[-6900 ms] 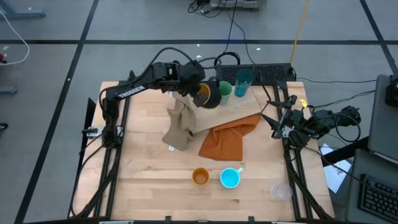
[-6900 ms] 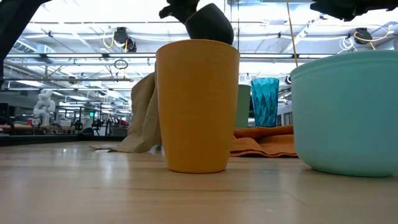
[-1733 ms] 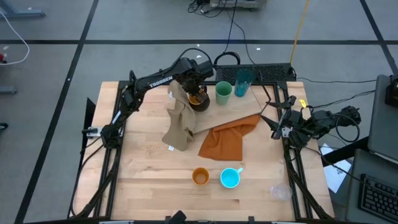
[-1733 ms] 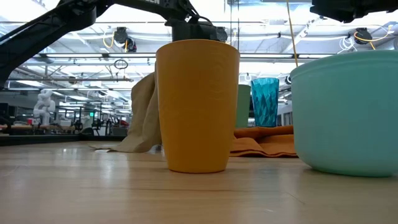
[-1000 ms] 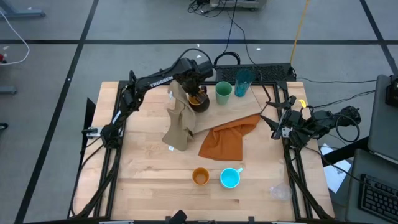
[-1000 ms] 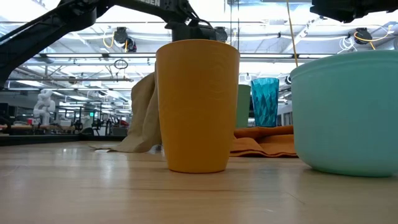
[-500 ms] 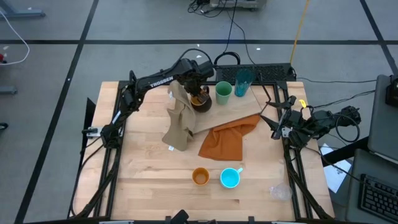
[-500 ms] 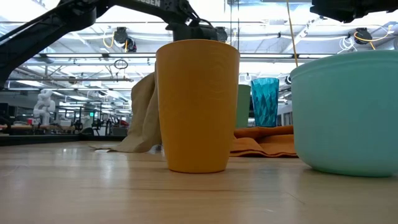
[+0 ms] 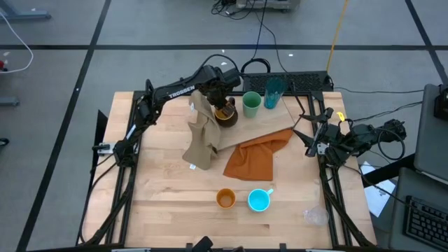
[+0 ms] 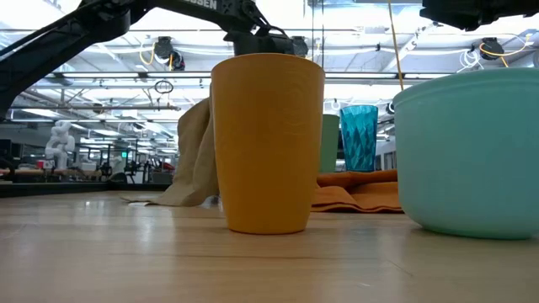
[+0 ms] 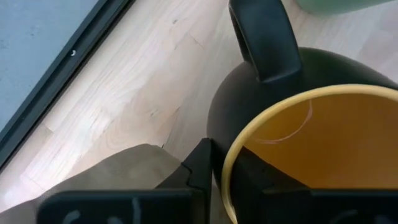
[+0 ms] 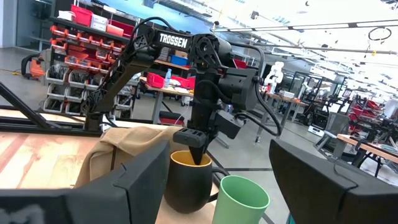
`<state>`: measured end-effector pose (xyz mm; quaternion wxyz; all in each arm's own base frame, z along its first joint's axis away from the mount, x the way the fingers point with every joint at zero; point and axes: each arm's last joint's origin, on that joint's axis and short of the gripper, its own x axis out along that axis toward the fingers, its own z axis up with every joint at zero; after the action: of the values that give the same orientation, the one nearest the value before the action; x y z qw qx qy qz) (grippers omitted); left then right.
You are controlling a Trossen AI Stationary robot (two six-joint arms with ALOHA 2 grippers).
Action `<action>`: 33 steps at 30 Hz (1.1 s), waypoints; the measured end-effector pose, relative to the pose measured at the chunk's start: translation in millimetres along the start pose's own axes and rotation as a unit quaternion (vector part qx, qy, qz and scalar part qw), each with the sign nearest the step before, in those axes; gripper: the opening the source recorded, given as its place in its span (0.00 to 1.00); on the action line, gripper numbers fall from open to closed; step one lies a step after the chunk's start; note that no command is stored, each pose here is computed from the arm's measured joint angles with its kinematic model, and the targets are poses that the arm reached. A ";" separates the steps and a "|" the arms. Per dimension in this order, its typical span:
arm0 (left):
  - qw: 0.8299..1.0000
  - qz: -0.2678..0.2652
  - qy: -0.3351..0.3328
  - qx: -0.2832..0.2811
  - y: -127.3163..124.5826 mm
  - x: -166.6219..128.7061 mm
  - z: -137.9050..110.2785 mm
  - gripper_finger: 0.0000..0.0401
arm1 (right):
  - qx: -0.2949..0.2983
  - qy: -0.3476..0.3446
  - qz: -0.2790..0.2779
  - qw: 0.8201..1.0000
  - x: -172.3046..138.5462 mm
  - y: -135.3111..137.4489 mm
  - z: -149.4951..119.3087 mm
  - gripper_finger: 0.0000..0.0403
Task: Stack small to large cups/mugs on shelf
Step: Put the black mug on the shelf
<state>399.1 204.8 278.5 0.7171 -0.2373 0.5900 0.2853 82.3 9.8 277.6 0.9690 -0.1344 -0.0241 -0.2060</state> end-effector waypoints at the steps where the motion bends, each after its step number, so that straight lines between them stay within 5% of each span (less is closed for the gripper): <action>1: 1.000 0.000 0.000 0.001 -0.1 0.0 0.0 0.10 | 0.000 0.000 0.000 1.000 0.0 0.0 0.0 0.66; 24: 1.000 -0.013 -0.006 0.001 -1.1 -0.5 1.6 0.35 | -0.003 0.003 0.001 1.000 0.0 0.3 -0.7 0.66; 33: 1.000 -0.016 -0.003 0.011 -1.1 -1.1 0.9 0.37 | -0.003 0.003 0.001 1.000 0.0 0.2 -0.7 0.66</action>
<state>400.3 204.5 279.7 0.7261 -0.2381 0.5868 0.2679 82.4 9.8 276.9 0.9689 -0.1368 -0.0208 -0.2053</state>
